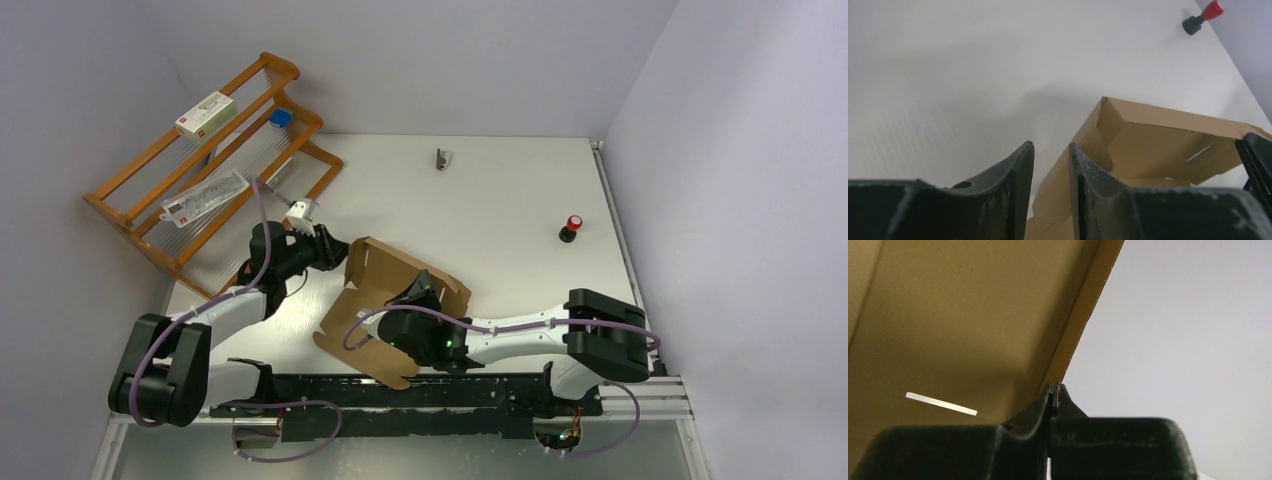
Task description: Fold the paper box
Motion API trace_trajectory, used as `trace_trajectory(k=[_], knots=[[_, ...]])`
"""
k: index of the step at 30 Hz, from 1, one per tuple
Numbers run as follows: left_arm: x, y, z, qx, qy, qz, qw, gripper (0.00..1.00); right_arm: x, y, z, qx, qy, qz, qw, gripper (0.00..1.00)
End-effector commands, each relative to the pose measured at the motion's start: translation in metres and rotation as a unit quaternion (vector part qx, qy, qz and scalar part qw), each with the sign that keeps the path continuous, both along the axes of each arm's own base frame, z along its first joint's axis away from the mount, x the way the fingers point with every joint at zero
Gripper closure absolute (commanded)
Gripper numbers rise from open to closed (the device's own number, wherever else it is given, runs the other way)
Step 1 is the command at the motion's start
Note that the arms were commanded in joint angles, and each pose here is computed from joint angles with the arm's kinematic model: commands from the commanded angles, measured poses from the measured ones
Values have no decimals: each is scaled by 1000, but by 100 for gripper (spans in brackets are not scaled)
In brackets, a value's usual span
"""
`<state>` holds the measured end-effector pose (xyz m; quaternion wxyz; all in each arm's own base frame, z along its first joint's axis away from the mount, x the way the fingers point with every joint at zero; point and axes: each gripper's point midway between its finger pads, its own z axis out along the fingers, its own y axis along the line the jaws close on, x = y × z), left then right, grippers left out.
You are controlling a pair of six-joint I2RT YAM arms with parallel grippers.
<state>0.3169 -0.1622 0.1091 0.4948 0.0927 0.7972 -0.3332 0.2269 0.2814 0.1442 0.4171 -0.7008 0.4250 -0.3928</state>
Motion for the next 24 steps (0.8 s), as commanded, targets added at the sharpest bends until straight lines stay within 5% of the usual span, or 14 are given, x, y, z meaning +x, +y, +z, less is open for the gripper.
trace_trajectory(k=[1,24], knots=[[-13,-10,17,-25,-36,-41,998,63,-3,6,2,4,0,18,1000,100],[-57,-31,3,-43,-44,-70,996,63,-6,13,1,-14,-11,37,999,100]])
